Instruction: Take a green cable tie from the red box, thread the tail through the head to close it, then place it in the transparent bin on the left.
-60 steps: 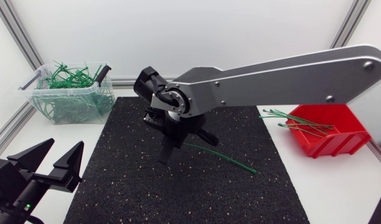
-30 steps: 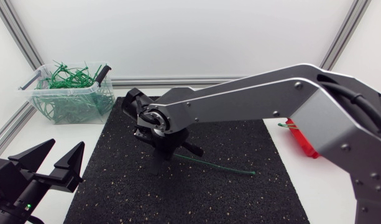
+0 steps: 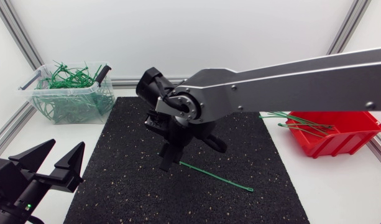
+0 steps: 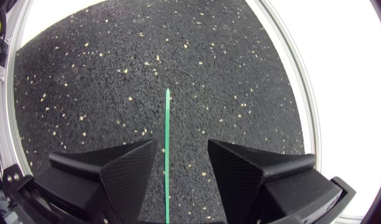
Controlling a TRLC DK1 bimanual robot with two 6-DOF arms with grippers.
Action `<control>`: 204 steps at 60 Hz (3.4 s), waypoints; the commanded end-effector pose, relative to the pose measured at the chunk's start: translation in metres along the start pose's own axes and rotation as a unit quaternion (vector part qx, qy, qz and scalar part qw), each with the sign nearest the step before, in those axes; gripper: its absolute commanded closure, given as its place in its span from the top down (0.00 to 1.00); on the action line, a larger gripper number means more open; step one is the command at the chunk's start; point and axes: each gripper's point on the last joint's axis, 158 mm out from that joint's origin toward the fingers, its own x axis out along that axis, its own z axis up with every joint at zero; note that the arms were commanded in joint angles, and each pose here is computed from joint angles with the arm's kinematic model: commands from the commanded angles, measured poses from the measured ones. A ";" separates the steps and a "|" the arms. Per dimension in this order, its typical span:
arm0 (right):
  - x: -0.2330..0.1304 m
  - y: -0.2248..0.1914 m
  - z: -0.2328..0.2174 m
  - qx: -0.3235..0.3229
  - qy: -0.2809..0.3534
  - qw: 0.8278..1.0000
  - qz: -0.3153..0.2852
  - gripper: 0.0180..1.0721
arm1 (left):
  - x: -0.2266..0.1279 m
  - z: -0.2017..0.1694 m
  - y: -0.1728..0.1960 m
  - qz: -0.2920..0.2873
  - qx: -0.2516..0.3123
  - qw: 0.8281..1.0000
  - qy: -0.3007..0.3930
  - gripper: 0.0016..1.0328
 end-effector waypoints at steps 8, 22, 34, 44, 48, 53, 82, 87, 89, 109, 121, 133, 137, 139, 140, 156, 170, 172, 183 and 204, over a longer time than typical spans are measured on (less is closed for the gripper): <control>-0.009 -0.014 -0.071 0.022 0.032 0.999 0.023 0.62 | 0.002 -0.029 0.001 0.001 -0.008 0.999 0.038 0.96; -0.028 -0.022 -0.134 0.021 0.059 0.997 0.053 0.60 | 0.002 -0.029 0.000 0.000 -0.008 0.999 0.039 0.96; -0.029 -0.010 -0.174 0.001 0.095 0.992 0.082 0.59 | 0.003 -0.032 0.002 0.004 -0.009 0.999 0.045 0.96; -0.028 0.004 -0.195 -0.018 0.116 0.988 0.099 0.56 | 0.003 -0.034 0.003 0.007 -0.009 0.999 0.049 0.96; -0.028 0.006 -0.197 -0.020 0.115 0.988 0.101 0.56 | 0.003 -0.034 0.004 0.008 -0.009 0.999 0.049 0.96; -0.027 0.008 -0.197 -0.021 0.113 0.988 0.104 0.56 | 0.003 -0.034 0.003 0.007 -0.009 0.999 0.049 0.96; -0.007 0.031 -0.231 -0.044 0.154 0.978 0.137 0.52 | 0.003 -0.036 0.004 0.008 -0.009 0.998 0.054 0.96; -0.003 0.032 -0.234 -0.044 0.156 0.977 0.139 0.48 | 0.003 -0.036 0.003 0.008 -0.009 0.998 0.054 0.96; -0.002 0.031 -0.235 -0.042 0.157 0.977 0.139 0.48 | 0.003 -0.036 0.003 0.008 -0.009 0.998 0.054 0.96; 0.008 0.030 -0.246 -0.046 0.165 0.974 0.146 0.40 | 0.003 -0.035 0.004 0.008 -0.005 0.999 0.051 0.96; 0.010 0.033 -0.249 -0.056 0.166 0.973 0.150 0.12 | 0.003 -0.032 0.005 0.010 -0.003 0.999 0.044 0.96; 0.007 0.030 -0.246 -0.067 0.159 0.974 0.146 0.05 | 0.003 -0.033 0.002 0.003 0.009 0.999 0.045 0.96; -0.003 0.021 -0.238 -0.071 0.145 0.978 0.134 0.05 | 0.003 -0.031 0.001 0.000 0.009 0.999 0.041 0.96; -0.008 0.018 -0.235 -0.071 0.141 0.979 0.130 0.05 | 0.003 -0.030 0.000 -0.001 0.009 0.999 0.040 0.96; -0.012 0.015 -0.232 -0.072 0.137 0.980 0.127 0.05 | 0.003 -0.029 0.000 -0.002 0.009 0.999 0.039 0.96; -0.054 -0.028 -0.202 -0.115 0.104 0.987 0.053 0.05 | 0.003 -0.005 -0.005 -0.016 0.007 0.999 0.032 0.96; -0.079 -0.059 -0.172 -0.192 0.102 0.976 -0.031 0.05 | 0.019 0.012 -0.010 -0.038 -0.012 0.996 0.076 0.96; -0.082 -0.063 -0.168 -0.204 0.103 0.973 -0.041 0.05 | 0.021 0.014 -0.011 -0.045 -0.019 0.995 0.082 0.96; -0.104 -0.083 -0.142 -0.281 0.104 0.949 -0.096 0.05 | 0.040 0.029 -0.026 -0.121 -0.057 0.983 0.125 0.96; -0.141 -0.089 -0.090 -0.414 0.082 0.891 -0.168 0.05 | 0.044 0.060 -0.094 -0.266 -0.022 0.955 0.132 0.96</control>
